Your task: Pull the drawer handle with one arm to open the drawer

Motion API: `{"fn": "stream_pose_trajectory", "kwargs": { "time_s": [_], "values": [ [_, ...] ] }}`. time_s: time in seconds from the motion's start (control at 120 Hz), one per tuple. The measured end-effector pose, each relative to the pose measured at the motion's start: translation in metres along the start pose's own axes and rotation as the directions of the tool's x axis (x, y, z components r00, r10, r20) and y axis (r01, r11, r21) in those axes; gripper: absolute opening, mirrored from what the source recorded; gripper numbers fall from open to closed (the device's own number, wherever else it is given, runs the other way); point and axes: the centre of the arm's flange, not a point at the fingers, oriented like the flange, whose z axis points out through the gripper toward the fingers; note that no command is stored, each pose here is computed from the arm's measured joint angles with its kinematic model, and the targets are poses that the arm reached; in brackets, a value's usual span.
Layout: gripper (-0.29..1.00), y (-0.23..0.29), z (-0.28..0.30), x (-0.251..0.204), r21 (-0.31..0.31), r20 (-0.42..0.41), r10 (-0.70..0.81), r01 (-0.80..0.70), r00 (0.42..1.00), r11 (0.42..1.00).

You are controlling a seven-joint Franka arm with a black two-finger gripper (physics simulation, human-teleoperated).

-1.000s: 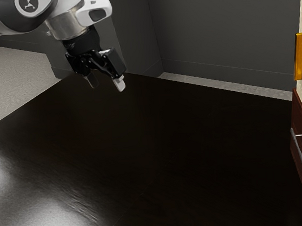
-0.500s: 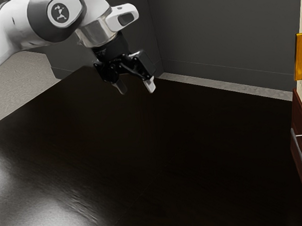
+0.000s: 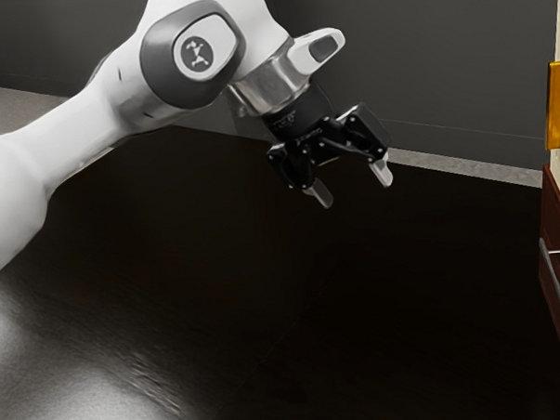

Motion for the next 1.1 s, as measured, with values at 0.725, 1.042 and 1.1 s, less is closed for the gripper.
{"fn": "stream_pose_trajectory", "kwargs": {
  "time_s": [0.725,1.042,1.1],
  "values": [
    [0.70,0.075,0.094,-0.008,-0.091,0.064,-0.129,0.134,0.990,0.987],
    [0.69,0.103,0.110,-0.018,-0.117,0.065,-0.125,0.132,0.990,0.984],
    [0.66,0.107,0.116,-0.019,-0.115,0.069,-0.125,0.132,0.990,0.985]
  ]
}}
